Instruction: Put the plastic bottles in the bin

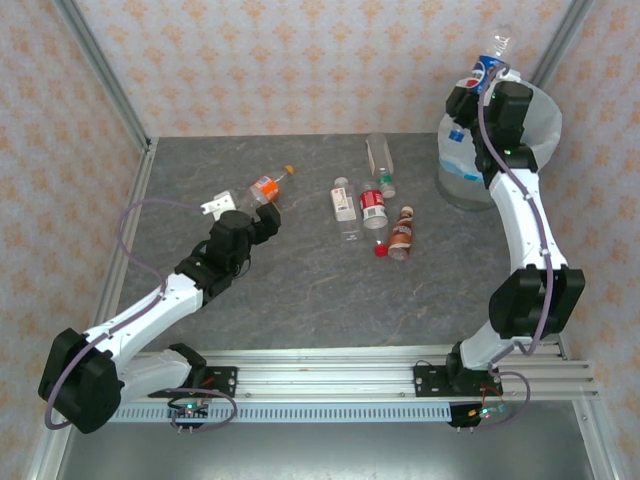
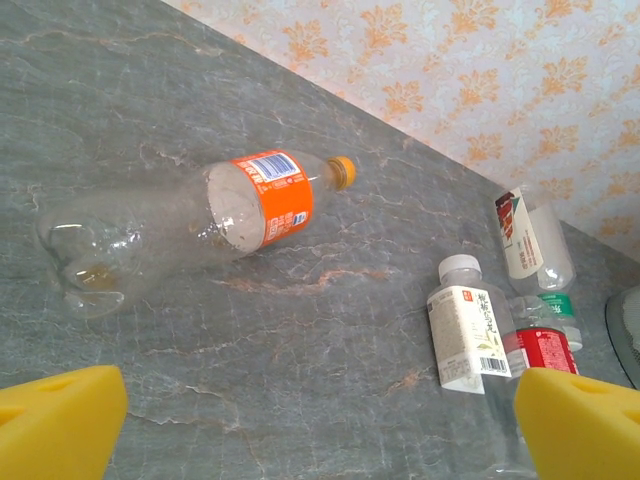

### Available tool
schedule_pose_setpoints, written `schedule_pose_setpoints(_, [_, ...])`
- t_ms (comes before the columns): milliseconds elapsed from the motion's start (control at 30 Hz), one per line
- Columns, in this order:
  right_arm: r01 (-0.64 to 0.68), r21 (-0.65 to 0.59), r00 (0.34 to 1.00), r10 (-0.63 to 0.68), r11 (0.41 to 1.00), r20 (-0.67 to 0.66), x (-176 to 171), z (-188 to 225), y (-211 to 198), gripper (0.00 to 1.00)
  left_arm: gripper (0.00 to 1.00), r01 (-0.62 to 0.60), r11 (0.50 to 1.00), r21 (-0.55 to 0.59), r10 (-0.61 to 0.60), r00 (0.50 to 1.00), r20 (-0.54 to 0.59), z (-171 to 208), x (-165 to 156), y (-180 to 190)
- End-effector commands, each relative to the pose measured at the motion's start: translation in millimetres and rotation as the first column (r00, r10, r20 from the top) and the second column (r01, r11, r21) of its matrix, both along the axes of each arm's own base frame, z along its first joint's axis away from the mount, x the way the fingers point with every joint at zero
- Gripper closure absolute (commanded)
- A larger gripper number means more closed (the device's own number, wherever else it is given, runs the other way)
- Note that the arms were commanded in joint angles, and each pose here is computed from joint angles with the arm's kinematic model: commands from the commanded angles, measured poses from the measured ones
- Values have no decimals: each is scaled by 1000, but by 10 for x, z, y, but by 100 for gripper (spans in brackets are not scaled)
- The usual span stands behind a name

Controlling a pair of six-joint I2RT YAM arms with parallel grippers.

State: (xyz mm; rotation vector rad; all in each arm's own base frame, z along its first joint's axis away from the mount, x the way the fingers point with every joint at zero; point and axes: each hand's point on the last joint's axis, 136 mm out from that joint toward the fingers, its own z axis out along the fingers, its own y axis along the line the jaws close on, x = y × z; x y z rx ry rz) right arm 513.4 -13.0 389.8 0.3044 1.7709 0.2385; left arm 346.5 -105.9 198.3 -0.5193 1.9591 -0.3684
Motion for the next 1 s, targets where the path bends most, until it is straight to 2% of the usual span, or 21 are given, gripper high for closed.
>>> schedule_pose_setpoints(0, [156, -49, 985, -151, 987, 86, 67, 234, -332, 100, 0, -19, 1000, 9, 19, 1000, -16, -75, -11, 60])
schedule_pose_setpoints(133, [311, -82, 939, -292, 947, 183, 135, 280, -634, 100, 0, -13, 1000, -11, 12, 1000, -20, -93, 13, 21])
schedule_pose_setpoints(333, [336, -66, 928, -318, 939, 194, 256, 309, -729, 97, 0, 0, 1000, -28, -1, 999, -38, -153, 44, -36])
schedule_pose_setpoints(500, [426, -101, 895, -403, 899, 191, 329, 117, -914, 95, 0, -2, 999, -33, 1, 999, -49, -196, 60, -45])
schedule_pose_setpoints(700, [430, -161, 902, -418, 888, 106, 510, -138, -1094, 92, 0, 1, 1000, -26, -3, 998, -60, -213, 56, -51])
schedule_pose_setpoints(967, [372, -213, 920, -389, 904, -44, 623, -495, -1170, 77, 0, -7, 1000, -24, 5, 997, -80, -289, 22, -26])
